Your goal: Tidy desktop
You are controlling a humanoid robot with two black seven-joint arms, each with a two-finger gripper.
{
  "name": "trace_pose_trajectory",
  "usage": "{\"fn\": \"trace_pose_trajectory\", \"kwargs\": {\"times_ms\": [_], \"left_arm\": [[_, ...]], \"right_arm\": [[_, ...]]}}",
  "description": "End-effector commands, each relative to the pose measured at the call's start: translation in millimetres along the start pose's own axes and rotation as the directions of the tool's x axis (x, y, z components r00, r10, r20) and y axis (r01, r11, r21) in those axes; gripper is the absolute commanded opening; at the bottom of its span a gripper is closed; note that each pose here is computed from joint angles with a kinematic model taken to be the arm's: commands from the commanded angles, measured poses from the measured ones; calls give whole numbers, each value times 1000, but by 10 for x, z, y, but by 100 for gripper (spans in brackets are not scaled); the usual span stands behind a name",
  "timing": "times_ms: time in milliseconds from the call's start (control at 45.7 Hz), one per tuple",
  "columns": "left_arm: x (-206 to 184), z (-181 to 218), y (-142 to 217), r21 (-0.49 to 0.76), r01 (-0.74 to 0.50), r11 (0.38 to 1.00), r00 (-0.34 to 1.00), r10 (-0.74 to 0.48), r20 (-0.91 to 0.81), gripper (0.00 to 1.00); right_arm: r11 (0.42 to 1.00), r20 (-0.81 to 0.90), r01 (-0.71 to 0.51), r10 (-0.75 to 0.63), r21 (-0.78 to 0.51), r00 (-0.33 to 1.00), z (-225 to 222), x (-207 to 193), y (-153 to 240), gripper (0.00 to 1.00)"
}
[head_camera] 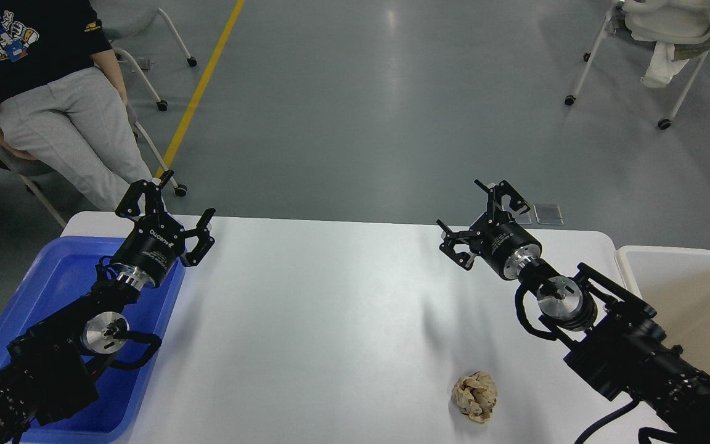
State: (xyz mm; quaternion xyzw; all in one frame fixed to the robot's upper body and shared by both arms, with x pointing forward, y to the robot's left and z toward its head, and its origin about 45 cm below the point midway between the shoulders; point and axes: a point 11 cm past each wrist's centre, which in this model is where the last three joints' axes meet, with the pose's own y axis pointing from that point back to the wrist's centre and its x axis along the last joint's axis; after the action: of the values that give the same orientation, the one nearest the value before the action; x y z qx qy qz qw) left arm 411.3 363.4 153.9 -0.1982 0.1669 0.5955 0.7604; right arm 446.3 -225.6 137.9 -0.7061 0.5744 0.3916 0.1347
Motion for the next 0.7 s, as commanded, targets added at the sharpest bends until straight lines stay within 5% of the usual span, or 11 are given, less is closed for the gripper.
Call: {"fn": "trace_pose_trajectory", "kwargs": {"times_ms": [0, 350, 678], "left_arm": [[0, 0, 0, 0, 0, 1000, 1000, 0, 0, 100], [0, 0, 0, 0, 0, 1000, 1000, 0, 0, 100], [0, 0, 0, 0, 0, 1000, 1000, 0, 0, 100]], "right_arm": [[1000, -1, 1, -1, -2, 1000, 4, 5, 4, 100], [999, -14, 31, -32, -10, 999, -26, -1, 75, 100], [965, -309, 256, -261, -57, 915, -456, -791, 409, 100]]}}
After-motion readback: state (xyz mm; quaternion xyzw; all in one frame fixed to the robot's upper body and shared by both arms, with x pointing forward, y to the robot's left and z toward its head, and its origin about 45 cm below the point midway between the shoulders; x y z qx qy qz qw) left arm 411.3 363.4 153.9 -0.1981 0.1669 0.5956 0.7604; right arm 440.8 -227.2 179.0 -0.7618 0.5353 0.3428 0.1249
